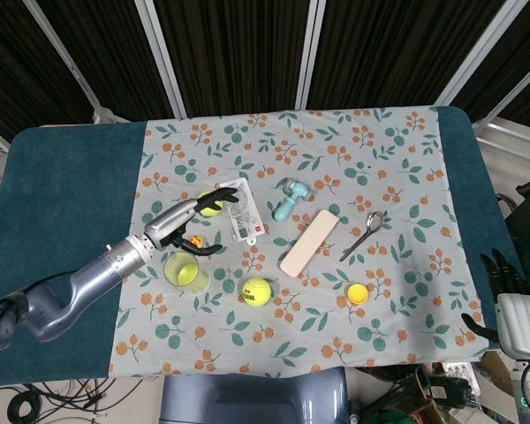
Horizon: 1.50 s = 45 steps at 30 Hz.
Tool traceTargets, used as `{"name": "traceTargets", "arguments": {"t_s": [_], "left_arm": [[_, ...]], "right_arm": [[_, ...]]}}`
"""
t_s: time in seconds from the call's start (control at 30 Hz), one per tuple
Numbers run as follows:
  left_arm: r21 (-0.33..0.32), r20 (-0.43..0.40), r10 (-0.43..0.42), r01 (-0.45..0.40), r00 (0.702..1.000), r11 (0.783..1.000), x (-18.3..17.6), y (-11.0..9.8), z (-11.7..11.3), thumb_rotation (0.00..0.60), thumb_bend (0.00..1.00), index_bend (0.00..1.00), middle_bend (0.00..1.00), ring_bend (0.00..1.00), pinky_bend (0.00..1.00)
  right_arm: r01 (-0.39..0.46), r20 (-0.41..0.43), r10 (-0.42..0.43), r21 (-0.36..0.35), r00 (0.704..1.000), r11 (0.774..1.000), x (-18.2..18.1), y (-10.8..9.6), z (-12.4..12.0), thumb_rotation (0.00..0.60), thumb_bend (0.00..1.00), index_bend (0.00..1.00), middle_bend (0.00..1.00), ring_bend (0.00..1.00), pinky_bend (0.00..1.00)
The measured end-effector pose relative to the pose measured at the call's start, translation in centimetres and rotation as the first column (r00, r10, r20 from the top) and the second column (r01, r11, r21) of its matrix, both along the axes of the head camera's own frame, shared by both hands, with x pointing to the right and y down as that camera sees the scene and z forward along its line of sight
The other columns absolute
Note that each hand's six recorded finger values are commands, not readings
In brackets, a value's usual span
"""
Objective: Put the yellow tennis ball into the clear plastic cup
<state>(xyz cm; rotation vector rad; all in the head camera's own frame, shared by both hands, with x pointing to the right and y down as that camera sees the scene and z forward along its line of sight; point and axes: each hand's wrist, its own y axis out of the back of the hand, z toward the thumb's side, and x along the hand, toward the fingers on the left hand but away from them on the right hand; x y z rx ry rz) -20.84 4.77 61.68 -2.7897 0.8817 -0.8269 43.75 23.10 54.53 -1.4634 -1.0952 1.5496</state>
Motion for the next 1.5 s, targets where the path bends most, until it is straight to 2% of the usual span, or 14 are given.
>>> {"name": "traceTargets", "arguments": {"t_s": [0.13,0.27,0.37,0.47,0.57,0.67,0.7,0.9,1.0,1.07,1.23,1.5], "left_arm": [[0.012,0.003,-0.014,0.014,1.0,1.0,-0.4,-0.4,-0.2,0.6,0.31,0.06,0.11,0.05,0.17],[0.051,0.04,-0.007,0.005,0.999,0.999,-1.0,-0.8,-0.2,0.6,0.31,0.05,0.11,0.05,0.17],[0.111,0.108,-0.001,-0.011,0.994,0.994,-2.1,-1.5,0.1,0.6,0.25,0.04,0.08,0.04,0.15],[0.172,0.211,-0.002,-0.035,0.978,0.984,-3.7,-2.3,0.6,0.6,0.19,0.01,0.07,0.04,0.12],[0.222,0.331,-0.002,-0.076,0.944,0.972,-5.5,-3.2,1.3,0.6,0.19,0.01,0.07,0.03,0.09],[0.266,0.443,-0.009,-0.122,0.896,0.956,-7.4,-4.2,1.9,0.6,0.19,0.0,0.06,0.01,0.05],[0.28,0.496,-0.014,-0.145,0.868,0.949,-8.4,-4.8,2.2,0.6,0.19,0.0,0.05,0.0,0.05],[0.29,0.63,-0.023,-0.207,0.776,0.934,-11.1,-6.6,3.7,0.6,0.19,0.0,0.05,0.0,0.05],[0.276,0.657,-0.025,-0.21,0.753,0.938,-11.7,-7.1,4.7,0.6,0.19,0.0,0.06,0.0,0.05],[0.268,0.662,-0.025,-0.206,0.749,0.941,-11.7,-7.3,5.3,0.6,0.19,0.0,0.06,0.0,0.05],[0.245,0.636,-0.024,-0.172,0.772,0.954,-10.8,-7.7,6.6,0.6,0.13,0.0,0.05,0.0,0.05],[0.207,0.644,0.03,-0.212,0.765,0.955,-8.4,-8.2,9.6,0.6,0.13,0.0,0.05,0.0,0.1]], "right_arm": [[-0.003,0.0,0.003,-0.001,1.0,1.0,0.0,0.0,0.0,0.6,0.09,0.03,0.0,0.11,0.26],[-0.006,0.001,0.006,-0.004,1.0,1.0,0.1,0.1,0.0,0.6,0.09,0.03,0.0,0.11,0.26],[-0.009,0.007,0.01,-0.005,1.0,1.0,0.1,0.1,0.0,0.6,0.09,0.03,0.0,0.11,0.26],[-0.013,0.009,0.013,-0.002,1.0,1.0,0.3,0.1,-0.2,0.6,0.09,0.03,0.0,0.11,0.26],[-0.022,0.012,0.022,-0.003,1.0,1.0,0.3,0.1,-0.1,0.6,0.09,0.03,0.0,0.11,0.26],[-0.028,0.019,0.028,0.0,0.999,1.0,0.2,0.1,-0.1,0.6,0.09,0.03,0.0,0.11,0.26],[-0.026,0.017,0.026,-0.001,1.0,1.0,0.3,0.1,-0.1,0.6,0.09,0.03,0.0,0.11,0.26],[-0.029,0.014,0.03,-0.001,0.999,1.0,0.3,0.0,0.0,0.6,0.09,0.03,0.0,0.11,0.26],[-0.028,0.017,0.028,-0.002,0.999,1.0,0.2,0.2,-0.1,0.6,0.09,0.03,0.0,0.11,0.26],[-0.022,0.011,0.022,0.0,1.0,1.0,0.1,0.3,-0.2,0.6,0.09,0.03,0.0,0.11,0.26],[-0.011,-0.008,0.011,0.0,1.0,1.0,0.0,0.4,-0.2,0.6,0.09,0.02,0.0,0.11,0.26],[-0.025,-0.022,0.025,0.001,0.999,1.0,0.3,0.2,-0.2,0.6,0.09,0.02,0.0,0.11,0.26]]}}
